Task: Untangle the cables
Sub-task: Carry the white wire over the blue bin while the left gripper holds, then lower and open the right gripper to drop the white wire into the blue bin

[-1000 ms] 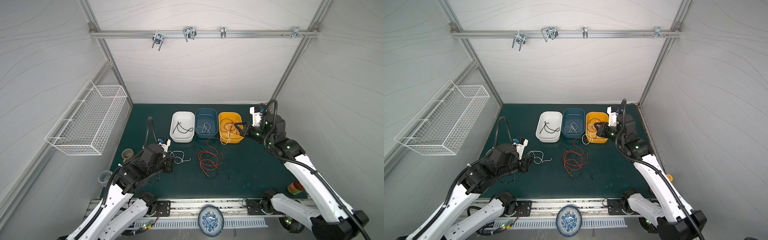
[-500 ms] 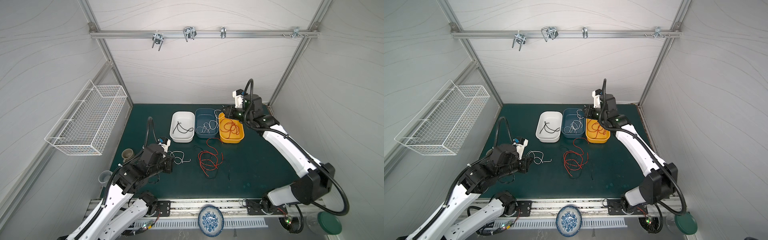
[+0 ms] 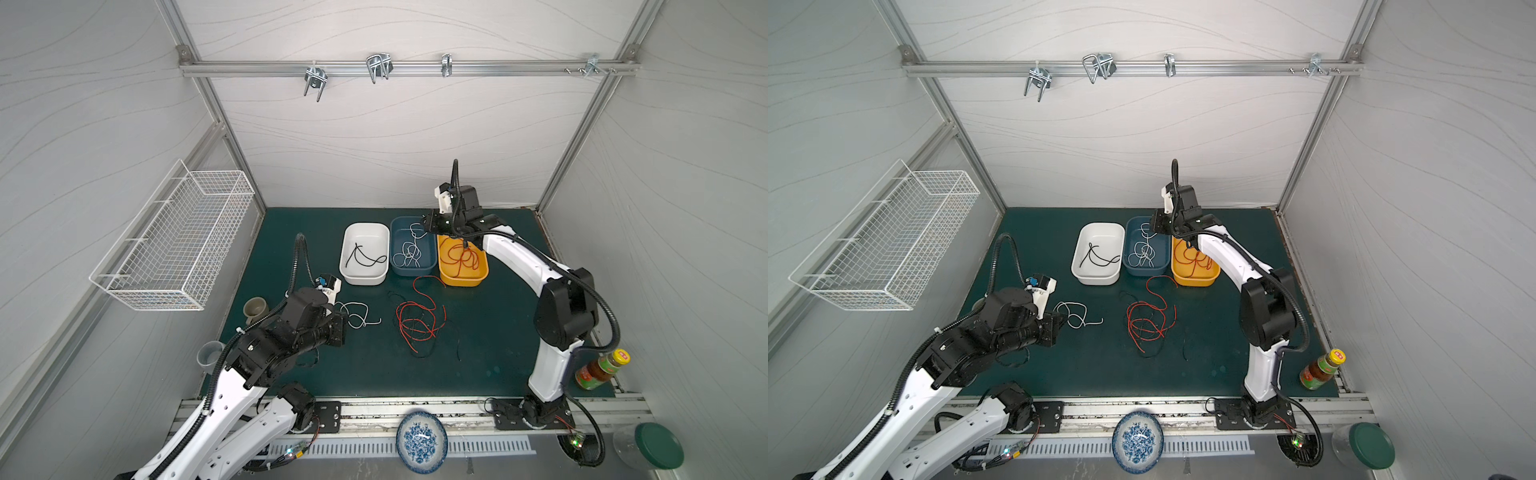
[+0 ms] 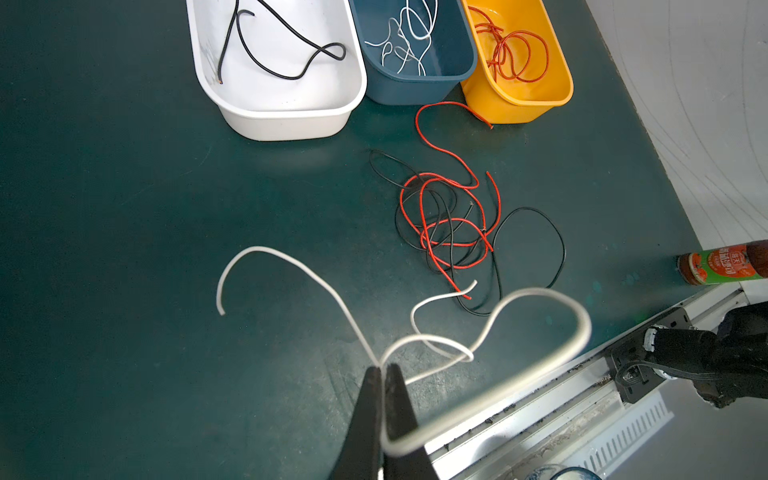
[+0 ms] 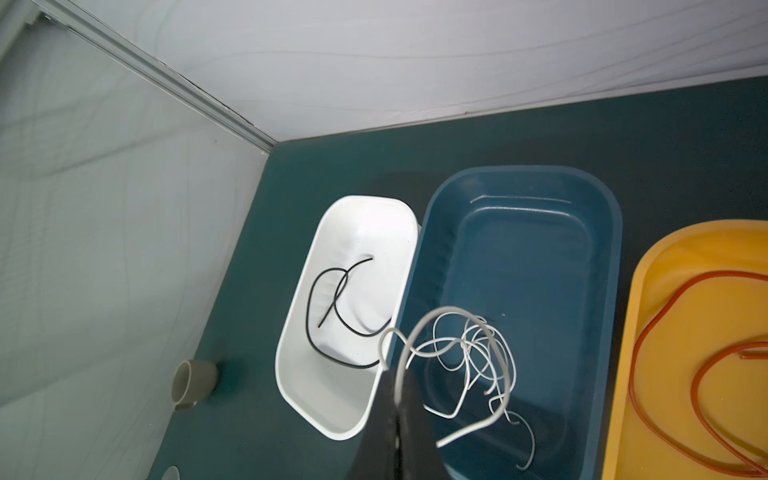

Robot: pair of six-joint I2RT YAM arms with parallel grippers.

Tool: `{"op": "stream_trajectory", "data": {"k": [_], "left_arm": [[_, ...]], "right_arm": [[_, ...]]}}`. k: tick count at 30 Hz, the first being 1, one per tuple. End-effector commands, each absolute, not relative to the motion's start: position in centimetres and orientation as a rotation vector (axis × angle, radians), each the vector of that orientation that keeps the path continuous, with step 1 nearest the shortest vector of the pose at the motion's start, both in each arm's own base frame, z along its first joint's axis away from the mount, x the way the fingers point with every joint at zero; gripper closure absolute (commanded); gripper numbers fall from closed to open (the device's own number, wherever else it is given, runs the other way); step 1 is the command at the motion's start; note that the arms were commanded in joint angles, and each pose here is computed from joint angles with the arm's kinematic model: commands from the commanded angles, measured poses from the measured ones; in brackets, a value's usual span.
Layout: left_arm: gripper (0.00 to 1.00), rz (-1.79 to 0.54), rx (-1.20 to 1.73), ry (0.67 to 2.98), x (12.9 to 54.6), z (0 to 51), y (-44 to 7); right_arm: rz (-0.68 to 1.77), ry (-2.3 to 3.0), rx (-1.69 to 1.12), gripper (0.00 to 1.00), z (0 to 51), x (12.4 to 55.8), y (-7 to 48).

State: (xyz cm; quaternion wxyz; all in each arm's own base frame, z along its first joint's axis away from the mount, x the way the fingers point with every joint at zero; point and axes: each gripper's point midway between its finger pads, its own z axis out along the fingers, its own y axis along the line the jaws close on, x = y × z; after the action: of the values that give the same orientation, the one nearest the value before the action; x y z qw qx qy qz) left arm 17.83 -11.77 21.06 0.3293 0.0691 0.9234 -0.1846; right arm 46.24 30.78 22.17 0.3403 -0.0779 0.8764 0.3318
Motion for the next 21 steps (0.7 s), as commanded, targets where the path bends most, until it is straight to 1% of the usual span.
{"op": "stream_trajectory", "data": {"k": [1, 10, 21], "left_arm": [[1.00, -0.495, 0.177, 2.371, 18.5, 21.9, -12.0], [1.00, -0.494, 0.179, 2.374, 18.5, 21.8, -12.0], [1.00, -0.496, 0.182, 2.378, 18.5, 21.7, -12.1]], "right_arm": [[0.851, 2.306, -0.232, 1.00, 20.2, 46.8, 31.8], [0.807, 2.448, -0.234, 1.00, 13.0, 47.0, 32.3], [0.755, 2.531, -0.281, 1.00, 9.0, 46.2, 32.7]]}}
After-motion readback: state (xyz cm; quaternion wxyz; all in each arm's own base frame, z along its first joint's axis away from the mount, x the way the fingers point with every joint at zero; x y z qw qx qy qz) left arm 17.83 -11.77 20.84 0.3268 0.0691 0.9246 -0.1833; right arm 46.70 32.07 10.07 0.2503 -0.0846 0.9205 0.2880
